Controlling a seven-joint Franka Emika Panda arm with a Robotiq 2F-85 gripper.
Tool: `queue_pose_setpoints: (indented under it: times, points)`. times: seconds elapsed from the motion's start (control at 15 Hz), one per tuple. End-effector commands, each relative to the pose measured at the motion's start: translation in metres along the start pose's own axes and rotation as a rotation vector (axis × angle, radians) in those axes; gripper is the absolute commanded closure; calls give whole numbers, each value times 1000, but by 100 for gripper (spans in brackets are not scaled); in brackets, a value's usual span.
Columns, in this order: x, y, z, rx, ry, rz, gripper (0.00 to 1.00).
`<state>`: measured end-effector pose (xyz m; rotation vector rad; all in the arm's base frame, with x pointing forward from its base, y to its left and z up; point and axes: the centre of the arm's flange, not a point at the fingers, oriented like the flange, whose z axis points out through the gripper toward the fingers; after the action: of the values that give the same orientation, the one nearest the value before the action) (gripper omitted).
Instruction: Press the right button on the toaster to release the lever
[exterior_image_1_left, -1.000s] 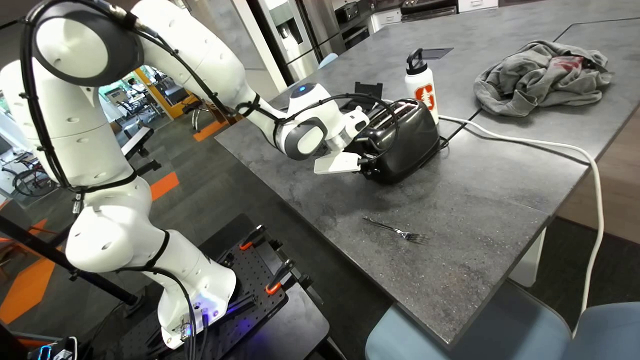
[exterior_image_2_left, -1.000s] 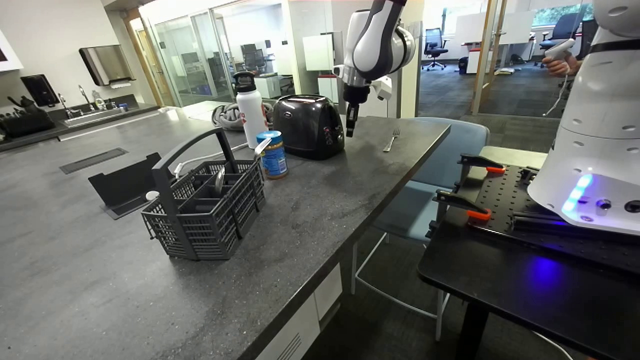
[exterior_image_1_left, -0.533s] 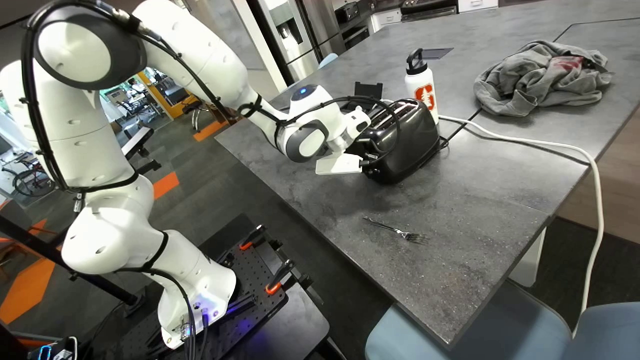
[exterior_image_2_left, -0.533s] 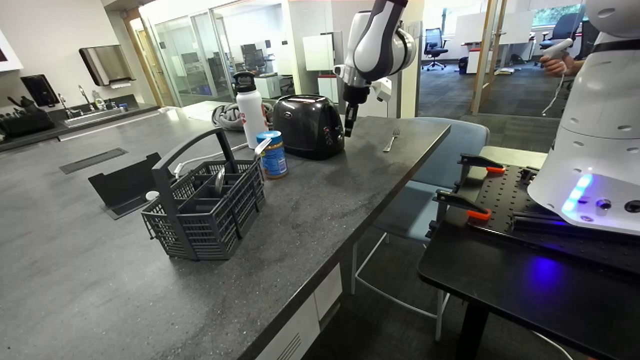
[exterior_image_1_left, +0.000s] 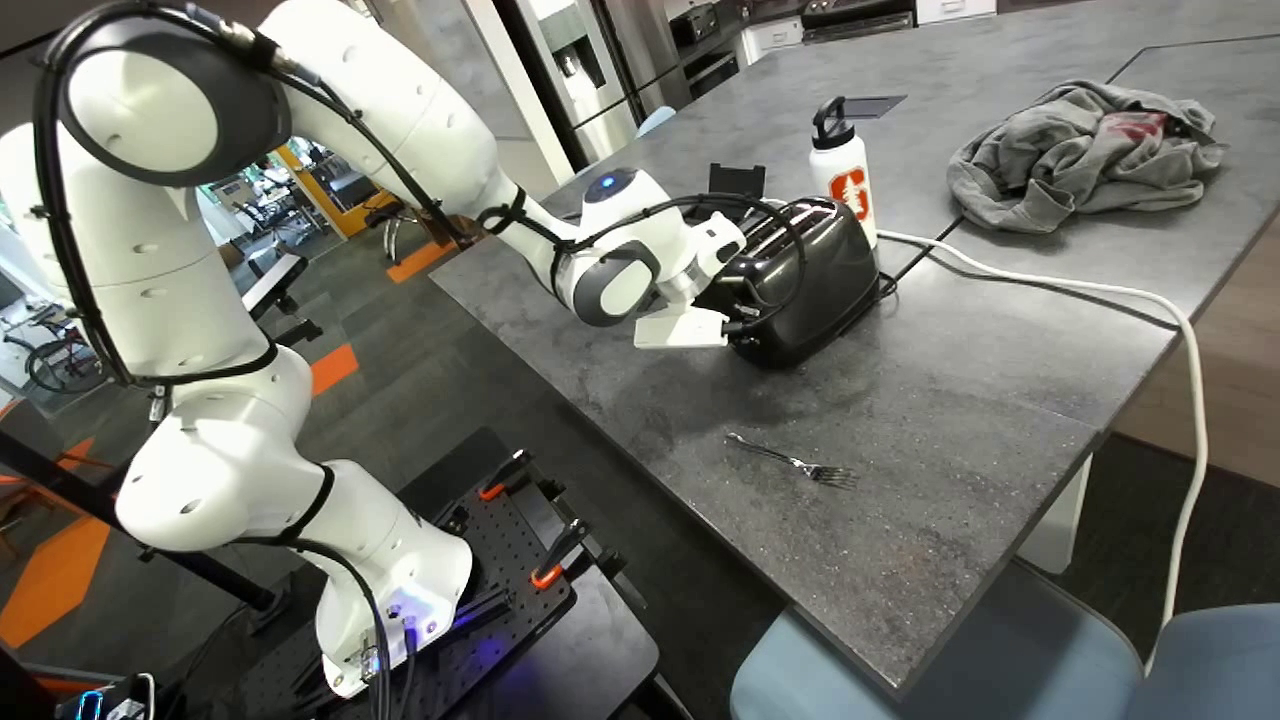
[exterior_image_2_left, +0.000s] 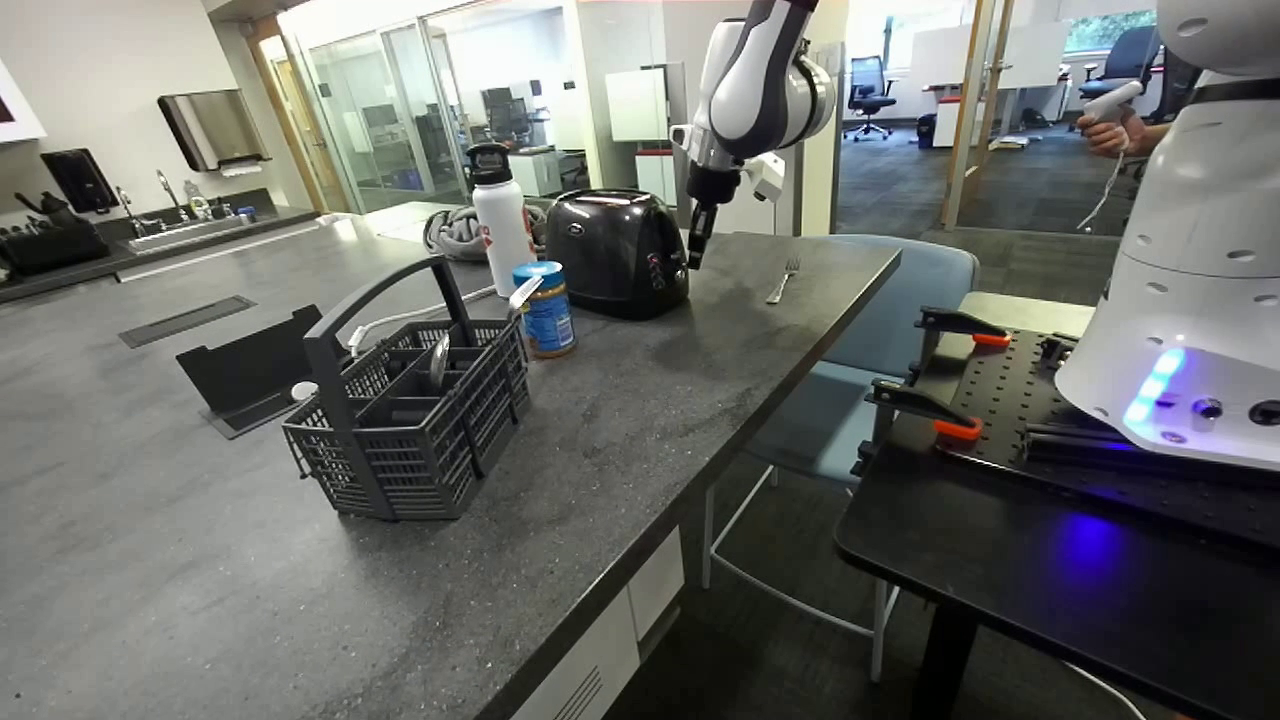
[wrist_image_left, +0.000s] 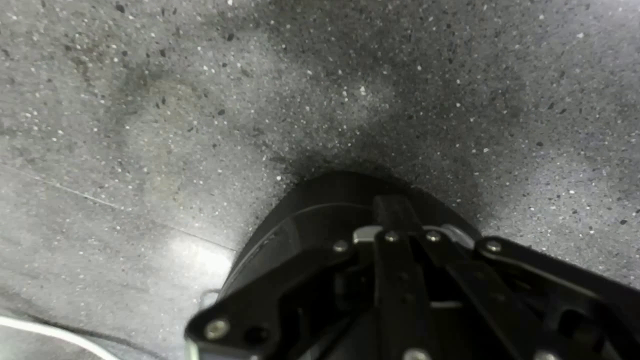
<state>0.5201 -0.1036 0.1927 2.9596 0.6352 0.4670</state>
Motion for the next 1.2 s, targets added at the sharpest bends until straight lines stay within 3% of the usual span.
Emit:
queue_pose_setpoints:
  times: [0.0,0.53,1.13]
  points:
    - [0,7,3,-7,44,-14,100]
    - [-2,6,16,11,44,-17,100]
    - [-8,2,10,14,108,-39,100]
